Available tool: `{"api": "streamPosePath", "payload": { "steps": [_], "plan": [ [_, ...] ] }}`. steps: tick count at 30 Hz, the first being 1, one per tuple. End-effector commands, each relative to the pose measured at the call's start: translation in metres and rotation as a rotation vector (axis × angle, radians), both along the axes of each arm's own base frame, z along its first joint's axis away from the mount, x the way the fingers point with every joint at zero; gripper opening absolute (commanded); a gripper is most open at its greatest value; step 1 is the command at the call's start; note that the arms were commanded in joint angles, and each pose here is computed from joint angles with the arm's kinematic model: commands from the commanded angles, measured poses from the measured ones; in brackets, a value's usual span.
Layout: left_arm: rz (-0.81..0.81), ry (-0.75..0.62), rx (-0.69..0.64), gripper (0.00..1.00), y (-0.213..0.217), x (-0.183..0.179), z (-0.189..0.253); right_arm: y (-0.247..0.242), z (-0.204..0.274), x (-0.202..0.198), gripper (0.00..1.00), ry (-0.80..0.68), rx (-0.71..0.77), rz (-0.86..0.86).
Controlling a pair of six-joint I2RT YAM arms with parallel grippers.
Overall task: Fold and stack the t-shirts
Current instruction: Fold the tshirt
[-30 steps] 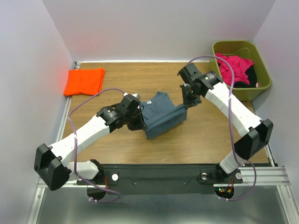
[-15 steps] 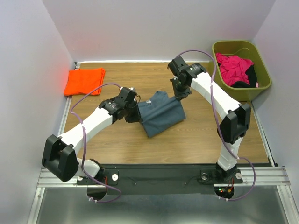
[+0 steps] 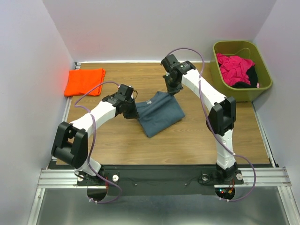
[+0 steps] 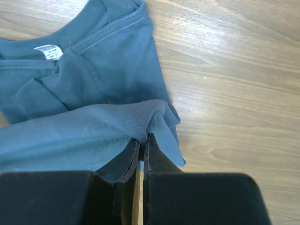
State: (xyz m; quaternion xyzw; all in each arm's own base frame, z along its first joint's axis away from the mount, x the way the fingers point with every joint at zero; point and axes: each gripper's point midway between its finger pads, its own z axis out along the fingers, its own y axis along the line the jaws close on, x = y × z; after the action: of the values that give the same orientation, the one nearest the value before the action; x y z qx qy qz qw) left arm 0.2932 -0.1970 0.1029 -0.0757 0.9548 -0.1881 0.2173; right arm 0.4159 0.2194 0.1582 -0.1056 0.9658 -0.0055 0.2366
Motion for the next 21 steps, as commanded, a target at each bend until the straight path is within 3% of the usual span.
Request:
{"api": "streamPosePath", "payload": {
  "steps": [1,11,14,21],
  "plan": [
    [-0.008,-0.009,0.059,0.00,0.016,0.013,-0.008,-0.008,0.008,0.036,0.01,-0.106,-0.005,-0.029],
    [0.034,-0.005,0.082,0.01,0.028,0.034,-0.030,-0.010,-0.033,0.056,0.01,-0.087,-0.006,-0.051],
    [0.043,0.006,0.098,0.04,0.033,0.036,-0.039,-0.010,-0.044,0.059,0.11,-0.081,0.006,-0.063],
    [0.083,-0.032,0.134,0.13,0.042,0.051,-0.036,-0.010,-0.046,0.066,0.15,-0.105,0.030,-0.088]
  ]
}}
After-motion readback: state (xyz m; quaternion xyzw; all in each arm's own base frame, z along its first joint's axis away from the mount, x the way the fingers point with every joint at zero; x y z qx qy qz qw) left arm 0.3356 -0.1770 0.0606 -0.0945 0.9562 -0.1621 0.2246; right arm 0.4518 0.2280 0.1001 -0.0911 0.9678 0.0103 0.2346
